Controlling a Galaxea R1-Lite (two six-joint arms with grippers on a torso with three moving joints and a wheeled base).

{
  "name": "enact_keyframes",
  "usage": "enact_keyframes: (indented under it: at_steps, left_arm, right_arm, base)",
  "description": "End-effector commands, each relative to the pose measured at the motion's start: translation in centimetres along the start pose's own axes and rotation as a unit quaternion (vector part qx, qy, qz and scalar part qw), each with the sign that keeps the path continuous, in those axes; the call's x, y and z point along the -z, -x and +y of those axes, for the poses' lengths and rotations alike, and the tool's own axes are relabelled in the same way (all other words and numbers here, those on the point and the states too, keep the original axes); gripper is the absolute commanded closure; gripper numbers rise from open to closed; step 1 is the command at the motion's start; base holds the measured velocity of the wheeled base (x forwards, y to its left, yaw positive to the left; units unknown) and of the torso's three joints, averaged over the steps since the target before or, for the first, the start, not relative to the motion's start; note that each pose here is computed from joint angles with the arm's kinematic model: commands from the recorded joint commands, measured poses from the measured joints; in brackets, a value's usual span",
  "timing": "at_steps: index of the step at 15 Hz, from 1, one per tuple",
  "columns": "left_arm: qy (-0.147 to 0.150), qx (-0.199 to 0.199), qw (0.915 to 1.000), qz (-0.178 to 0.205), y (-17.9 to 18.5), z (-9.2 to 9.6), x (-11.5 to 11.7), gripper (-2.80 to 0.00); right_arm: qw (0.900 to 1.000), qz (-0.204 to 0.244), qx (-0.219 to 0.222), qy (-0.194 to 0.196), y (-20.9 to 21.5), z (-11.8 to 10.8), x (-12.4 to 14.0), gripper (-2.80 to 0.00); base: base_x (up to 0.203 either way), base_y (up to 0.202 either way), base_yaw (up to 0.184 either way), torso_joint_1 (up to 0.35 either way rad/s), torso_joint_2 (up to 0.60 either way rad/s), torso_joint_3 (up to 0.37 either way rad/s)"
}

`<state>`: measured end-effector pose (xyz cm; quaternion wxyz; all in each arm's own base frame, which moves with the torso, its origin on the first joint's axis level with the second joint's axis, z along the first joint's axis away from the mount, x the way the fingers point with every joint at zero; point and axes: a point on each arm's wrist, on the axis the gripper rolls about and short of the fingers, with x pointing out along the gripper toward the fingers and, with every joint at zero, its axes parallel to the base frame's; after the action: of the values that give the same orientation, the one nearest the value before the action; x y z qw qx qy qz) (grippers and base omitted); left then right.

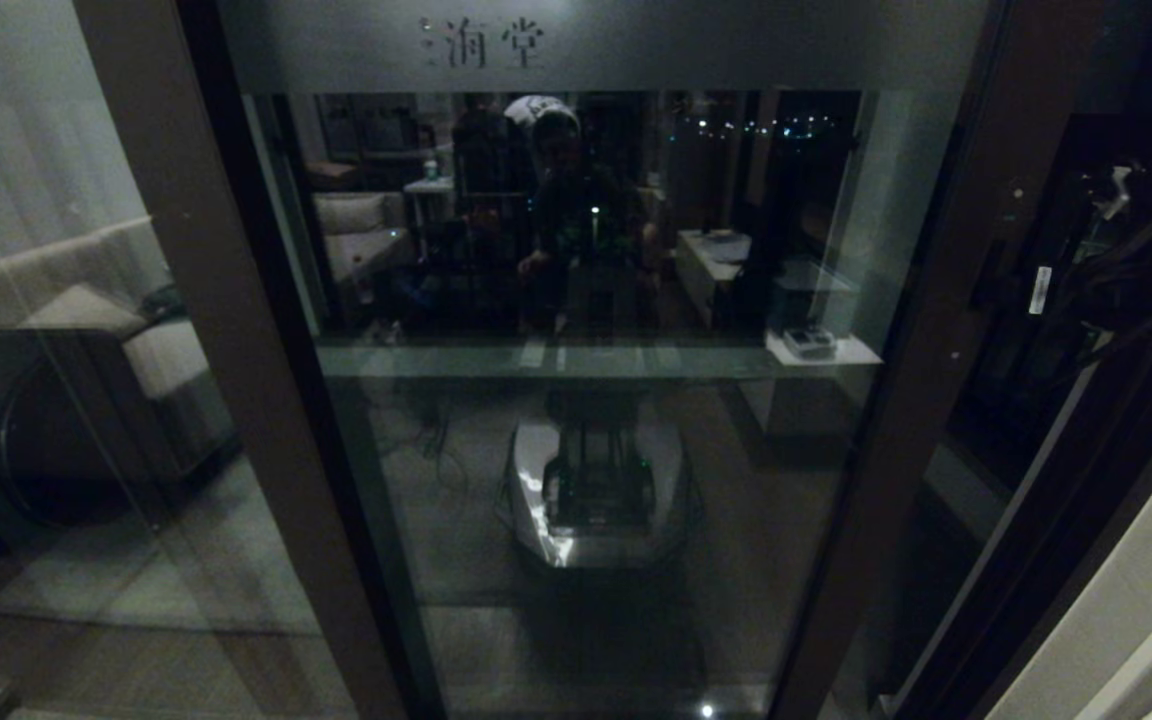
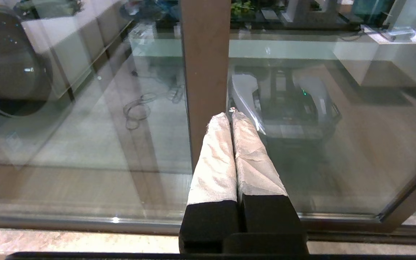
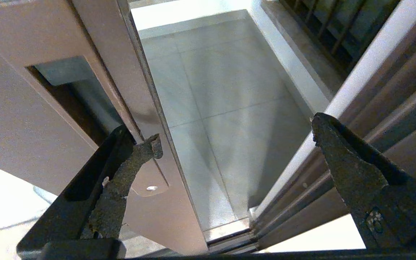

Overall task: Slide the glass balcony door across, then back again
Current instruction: Close the slid door

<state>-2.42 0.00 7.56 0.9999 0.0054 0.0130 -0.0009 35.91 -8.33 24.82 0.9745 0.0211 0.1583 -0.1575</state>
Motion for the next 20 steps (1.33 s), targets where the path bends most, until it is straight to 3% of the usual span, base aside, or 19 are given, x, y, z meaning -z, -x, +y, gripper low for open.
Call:
enact_keyframes:
  at_steps: [1, 12, 20]
  left_arm:
    - [0.000, 0.000, 1.0000, 0.000, 0.0, 0.0, 0.0, 0.00]
    - [0.000, 0.000, 1.0000, 0.000, 0.0, 0.0, 0.0, 0.00]
    - [0.000, 0.000, 1.0000, 0.000, 0.0, 0.0, 0.0, 0.00]
  right_arm:
    - [1.000, 0.001, 0.004, -0.002, 0.0, -0.7, 0.0, -2.80]
    - [1.000, 0.004, 0.031, 0.006, -0.2, -4.1, 0.2, -2.80]
    - [0.999, -0.006, 0.037, 0.016, -0.3, -5.2, 0.0, -2.80]
  base:
    - [0.000, 0.000, 0.000, 0.000, 0.00, 0.000]
    - [0.000, 0.000, 0.000, 0.000, 0.00, 0.000]
    - [0.000, 0.000, 0.000, 0.000, 0.00, 0.000]
